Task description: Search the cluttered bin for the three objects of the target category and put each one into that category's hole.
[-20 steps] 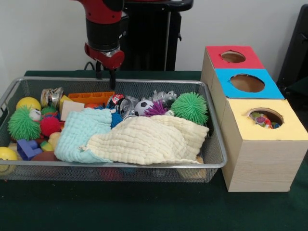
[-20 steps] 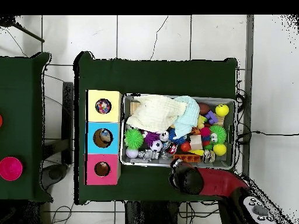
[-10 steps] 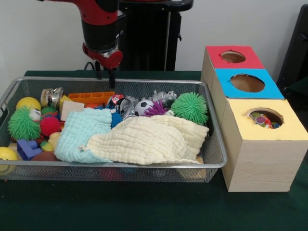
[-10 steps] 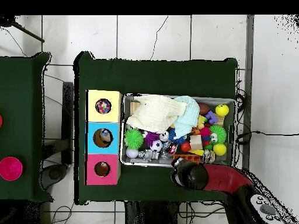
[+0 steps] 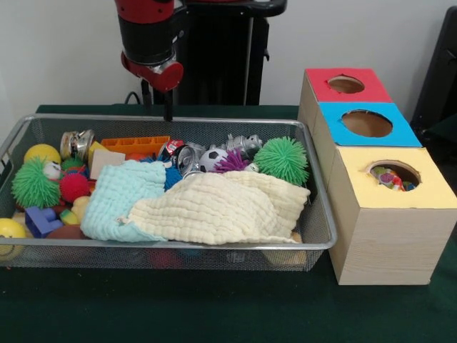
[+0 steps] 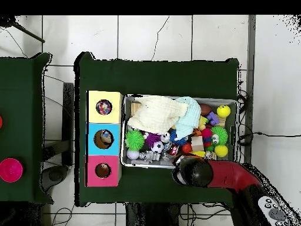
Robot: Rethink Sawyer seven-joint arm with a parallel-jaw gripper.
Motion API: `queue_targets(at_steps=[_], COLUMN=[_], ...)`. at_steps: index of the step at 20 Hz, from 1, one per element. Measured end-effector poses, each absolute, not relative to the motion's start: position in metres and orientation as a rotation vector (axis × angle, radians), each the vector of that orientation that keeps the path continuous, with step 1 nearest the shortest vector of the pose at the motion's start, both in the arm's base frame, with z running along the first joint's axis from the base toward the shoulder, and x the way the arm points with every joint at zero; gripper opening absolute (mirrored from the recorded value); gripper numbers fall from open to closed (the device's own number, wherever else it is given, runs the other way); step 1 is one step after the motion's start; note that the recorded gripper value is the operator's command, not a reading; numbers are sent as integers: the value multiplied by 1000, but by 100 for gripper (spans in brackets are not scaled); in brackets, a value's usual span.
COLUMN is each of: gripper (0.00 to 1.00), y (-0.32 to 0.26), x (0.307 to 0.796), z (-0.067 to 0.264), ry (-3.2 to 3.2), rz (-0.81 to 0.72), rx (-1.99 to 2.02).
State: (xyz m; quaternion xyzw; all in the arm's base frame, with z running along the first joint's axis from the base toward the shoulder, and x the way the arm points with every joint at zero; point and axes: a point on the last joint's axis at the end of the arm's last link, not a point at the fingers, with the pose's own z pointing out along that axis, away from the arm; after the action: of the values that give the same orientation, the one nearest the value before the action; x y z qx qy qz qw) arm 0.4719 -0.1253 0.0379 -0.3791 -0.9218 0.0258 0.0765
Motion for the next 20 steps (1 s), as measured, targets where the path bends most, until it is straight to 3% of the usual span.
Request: queue_targets(at_steps=[8,20], gripper=[100,100], y=[-126,-150], x=[499,574], z=[66,64], ry=[-2817,-2851], rz=[77,47], rx=[-1149,-1179])
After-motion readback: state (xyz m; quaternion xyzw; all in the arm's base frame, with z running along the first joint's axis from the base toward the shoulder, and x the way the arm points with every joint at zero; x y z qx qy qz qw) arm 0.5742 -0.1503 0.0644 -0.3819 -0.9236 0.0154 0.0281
